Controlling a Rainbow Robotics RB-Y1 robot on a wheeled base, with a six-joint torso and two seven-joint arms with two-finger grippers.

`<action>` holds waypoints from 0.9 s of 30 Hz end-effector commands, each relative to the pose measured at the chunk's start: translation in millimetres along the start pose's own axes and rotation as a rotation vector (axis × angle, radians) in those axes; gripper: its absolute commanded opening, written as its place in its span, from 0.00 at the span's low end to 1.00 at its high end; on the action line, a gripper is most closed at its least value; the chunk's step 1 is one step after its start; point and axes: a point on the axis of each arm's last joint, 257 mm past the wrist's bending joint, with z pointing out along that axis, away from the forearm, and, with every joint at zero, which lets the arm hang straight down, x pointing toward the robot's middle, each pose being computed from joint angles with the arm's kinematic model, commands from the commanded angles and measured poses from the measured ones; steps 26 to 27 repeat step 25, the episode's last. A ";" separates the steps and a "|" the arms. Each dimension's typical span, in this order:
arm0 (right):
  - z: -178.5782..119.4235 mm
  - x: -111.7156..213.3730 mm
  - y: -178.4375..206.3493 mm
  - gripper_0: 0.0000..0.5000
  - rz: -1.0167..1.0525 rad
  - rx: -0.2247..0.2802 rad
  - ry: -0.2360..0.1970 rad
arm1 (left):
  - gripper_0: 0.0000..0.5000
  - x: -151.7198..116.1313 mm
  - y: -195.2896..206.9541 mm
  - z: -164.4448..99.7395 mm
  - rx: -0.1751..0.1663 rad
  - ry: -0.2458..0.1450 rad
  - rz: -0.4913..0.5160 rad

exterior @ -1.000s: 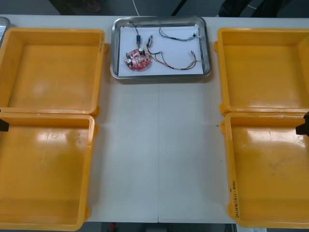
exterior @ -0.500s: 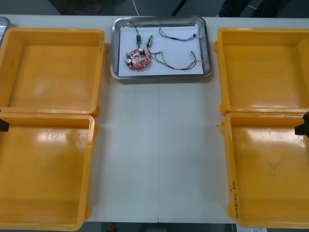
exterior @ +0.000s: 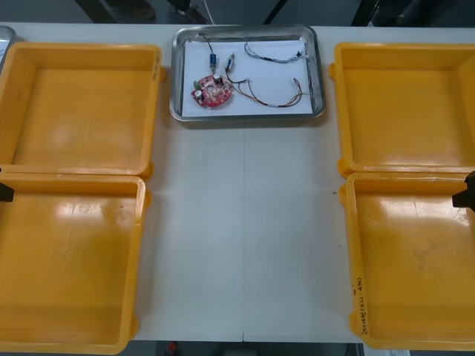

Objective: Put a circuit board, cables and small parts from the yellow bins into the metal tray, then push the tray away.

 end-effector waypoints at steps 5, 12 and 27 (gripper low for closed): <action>-7.3 -3.7 -5.9 1.00 -0.017 0.013 -0.014 | 1.00 -3.4 12.7 -13.6 -0.047 -0.021 -0.006; -7.3 -3.7 -5.9 1.00 -0.017 0.013 -0.014 | 1.00 -3.4 12.7 -13.6 -0.047 -0.021 -0.006; -7.3 -3.7 -5.9 1.00 -0.017 0.013 -0.014 | 1.00 -3.4 12.7 -13.6 -0.047 -0.021 -0.006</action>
